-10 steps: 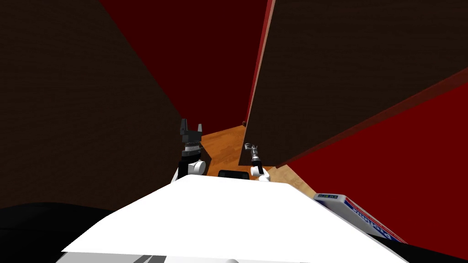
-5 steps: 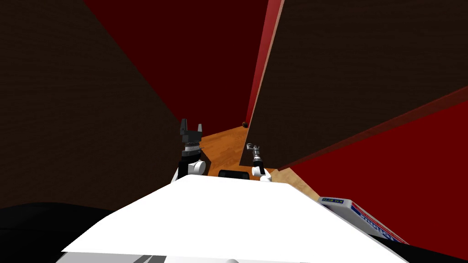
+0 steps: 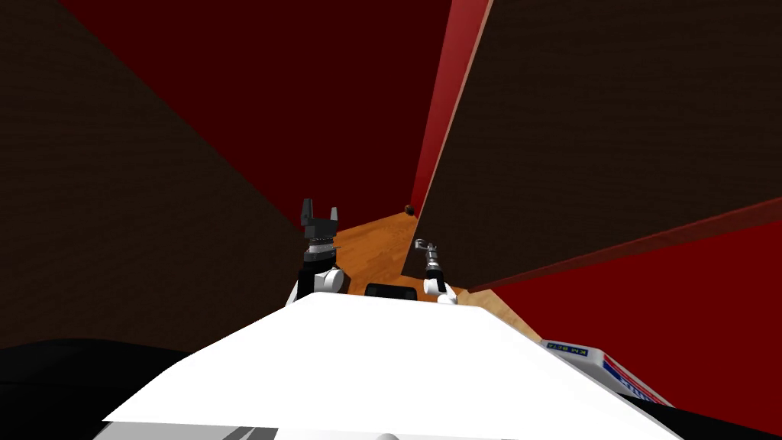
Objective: Push the door open
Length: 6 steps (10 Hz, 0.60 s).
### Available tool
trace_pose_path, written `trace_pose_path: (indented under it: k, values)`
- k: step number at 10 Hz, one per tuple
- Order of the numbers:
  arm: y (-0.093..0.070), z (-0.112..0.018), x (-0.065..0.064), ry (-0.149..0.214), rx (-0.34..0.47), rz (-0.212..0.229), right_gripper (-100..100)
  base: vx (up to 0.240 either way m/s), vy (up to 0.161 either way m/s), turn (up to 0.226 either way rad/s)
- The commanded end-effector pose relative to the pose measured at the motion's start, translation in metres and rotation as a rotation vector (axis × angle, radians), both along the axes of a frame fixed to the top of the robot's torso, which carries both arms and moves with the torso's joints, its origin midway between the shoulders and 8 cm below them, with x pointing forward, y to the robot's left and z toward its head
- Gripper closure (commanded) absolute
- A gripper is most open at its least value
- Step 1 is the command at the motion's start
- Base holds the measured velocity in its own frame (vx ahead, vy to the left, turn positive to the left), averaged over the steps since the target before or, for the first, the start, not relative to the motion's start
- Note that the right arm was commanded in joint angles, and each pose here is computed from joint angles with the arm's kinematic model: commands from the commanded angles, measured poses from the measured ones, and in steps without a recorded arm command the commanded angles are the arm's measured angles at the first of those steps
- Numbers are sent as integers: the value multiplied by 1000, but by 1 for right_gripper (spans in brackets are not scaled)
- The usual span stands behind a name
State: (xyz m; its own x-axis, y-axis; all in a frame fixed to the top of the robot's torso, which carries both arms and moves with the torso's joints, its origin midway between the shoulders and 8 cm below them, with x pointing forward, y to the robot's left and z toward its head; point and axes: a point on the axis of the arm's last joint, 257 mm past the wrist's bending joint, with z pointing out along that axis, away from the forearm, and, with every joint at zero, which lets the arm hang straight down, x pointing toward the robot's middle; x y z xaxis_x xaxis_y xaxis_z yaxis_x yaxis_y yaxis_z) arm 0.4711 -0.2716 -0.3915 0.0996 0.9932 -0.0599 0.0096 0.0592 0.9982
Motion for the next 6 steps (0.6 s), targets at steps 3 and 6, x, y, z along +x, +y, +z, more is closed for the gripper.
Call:
trace_pose_path:
  k: [3, 6]
  values:
    - [-38, 9, 2, -21, -31, -64, 100, 197, 34, -65]
    - [-46, 10, 1, -23, -34, -84, 100, 159, 44, -53]
